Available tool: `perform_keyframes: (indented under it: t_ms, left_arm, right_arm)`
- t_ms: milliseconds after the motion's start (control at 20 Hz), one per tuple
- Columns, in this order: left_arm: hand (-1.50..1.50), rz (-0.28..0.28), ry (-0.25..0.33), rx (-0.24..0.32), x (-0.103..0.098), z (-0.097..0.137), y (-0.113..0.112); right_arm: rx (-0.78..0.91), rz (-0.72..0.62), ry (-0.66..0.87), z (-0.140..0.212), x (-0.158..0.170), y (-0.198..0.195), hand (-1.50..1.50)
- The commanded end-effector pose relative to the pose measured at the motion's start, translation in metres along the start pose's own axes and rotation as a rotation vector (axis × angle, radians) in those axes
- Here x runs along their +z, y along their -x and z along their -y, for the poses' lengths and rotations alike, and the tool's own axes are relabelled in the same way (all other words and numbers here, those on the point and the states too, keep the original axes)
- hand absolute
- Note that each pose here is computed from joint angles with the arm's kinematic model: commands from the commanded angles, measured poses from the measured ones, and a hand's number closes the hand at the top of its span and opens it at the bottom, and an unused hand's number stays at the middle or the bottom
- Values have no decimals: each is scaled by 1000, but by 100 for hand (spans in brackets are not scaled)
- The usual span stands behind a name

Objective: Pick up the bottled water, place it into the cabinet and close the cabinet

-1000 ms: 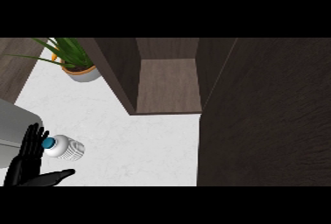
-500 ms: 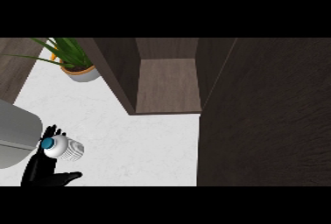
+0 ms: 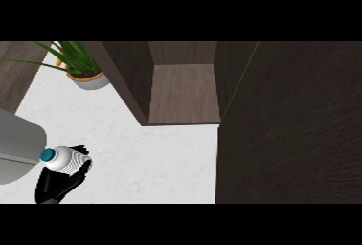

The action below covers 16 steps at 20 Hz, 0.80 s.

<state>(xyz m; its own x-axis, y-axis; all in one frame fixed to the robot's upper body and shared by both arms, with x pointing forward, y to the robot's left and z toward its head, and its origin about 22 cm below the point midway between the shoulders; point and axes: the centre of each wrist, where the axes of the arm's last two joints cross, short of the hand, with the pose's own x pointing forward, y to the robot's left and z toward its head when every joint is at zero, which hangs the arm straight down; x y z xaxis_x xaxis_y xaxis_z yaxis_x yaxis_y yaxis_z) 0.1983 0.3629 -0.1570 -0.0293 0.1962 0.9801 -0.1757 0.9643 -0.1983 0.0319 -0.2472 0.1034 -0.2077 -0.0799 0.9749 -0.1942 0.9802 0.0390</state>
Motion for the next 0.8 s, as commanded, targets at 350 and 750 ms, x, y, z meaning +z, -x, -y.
perform_keyframes:
  t_ms: [350, 750]
  left_arm:
    - [150, 52, 81, 150, -23, 11, -3]
    - [150, 128, 125, 158, -2, 113, 44]
  right_arm:
    - [6, 57, -5, 5, -4, -27, -150]
    - [-5, 48, 6, -4, -6, -14, -150]
